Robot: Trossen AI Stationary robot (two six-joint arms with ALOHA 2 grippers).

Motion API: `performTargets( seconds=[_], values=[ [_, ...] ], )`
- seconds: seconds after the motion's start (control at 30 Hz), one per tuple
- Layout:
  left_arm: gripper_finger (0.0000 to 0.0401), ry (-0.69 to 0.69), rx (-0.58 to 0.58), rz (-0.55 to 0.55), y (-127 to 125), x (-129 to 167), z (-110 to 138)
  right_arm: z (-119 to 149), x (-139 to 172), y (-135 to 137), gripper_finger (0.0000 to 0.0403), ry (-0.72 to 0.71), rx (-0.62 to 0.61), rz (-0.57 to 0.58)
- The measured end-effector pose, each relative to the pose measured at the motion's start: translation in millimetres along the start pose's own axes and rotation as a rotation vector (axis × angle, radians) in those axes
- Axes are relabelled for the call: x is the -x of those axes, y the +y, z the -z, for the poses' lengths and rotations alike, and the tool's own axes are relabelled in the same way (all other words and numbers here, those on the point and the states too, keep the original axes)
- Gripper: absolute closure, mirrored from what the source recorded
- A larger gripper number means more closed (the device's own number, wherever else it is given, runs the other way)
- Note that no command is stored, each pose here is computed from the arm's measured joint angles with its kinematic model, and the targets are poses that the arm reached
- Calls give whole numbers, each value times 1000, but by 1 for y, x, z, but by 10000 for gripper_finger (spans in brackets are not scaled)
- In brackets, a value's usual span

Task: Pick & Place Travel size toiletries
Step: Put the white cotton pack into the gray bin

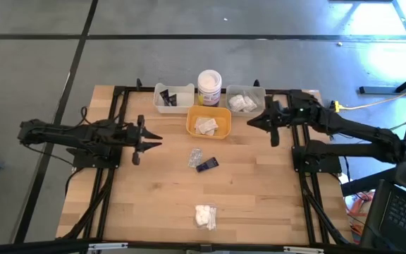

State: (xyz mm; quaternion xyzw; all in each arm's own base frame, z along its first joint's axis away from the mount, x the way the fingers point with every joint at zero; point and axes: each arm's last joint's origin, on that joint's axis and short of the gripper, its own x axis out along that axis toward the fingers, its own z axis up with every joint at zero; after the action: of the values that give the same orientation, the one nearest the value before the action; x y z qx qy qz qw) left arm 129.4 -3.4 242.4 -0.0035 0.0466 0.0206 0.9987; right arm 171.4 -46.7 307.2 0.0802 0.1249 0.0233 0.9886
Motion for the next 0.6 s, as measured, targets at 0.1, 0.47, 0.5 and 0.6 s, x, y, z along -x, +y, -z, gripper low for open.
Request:
performTargets(
  seconds=[0.1,0.47,0.5,0.6],
  values=[
    [315,-16,-6,0,1,7,3,-2,-15,4,390,-25,26,-45],
    [315,-20,-25,-1,2,14,23,-11,-45,50,394,-203,313,-289],
    [315,-20,-25,-1,2,14,23,-10,-49,56,392,-215,333,-311],
    [315,-20,-25,-1,2,14,23,-9,-59,74,392,-214,400,-328]
  ],
)
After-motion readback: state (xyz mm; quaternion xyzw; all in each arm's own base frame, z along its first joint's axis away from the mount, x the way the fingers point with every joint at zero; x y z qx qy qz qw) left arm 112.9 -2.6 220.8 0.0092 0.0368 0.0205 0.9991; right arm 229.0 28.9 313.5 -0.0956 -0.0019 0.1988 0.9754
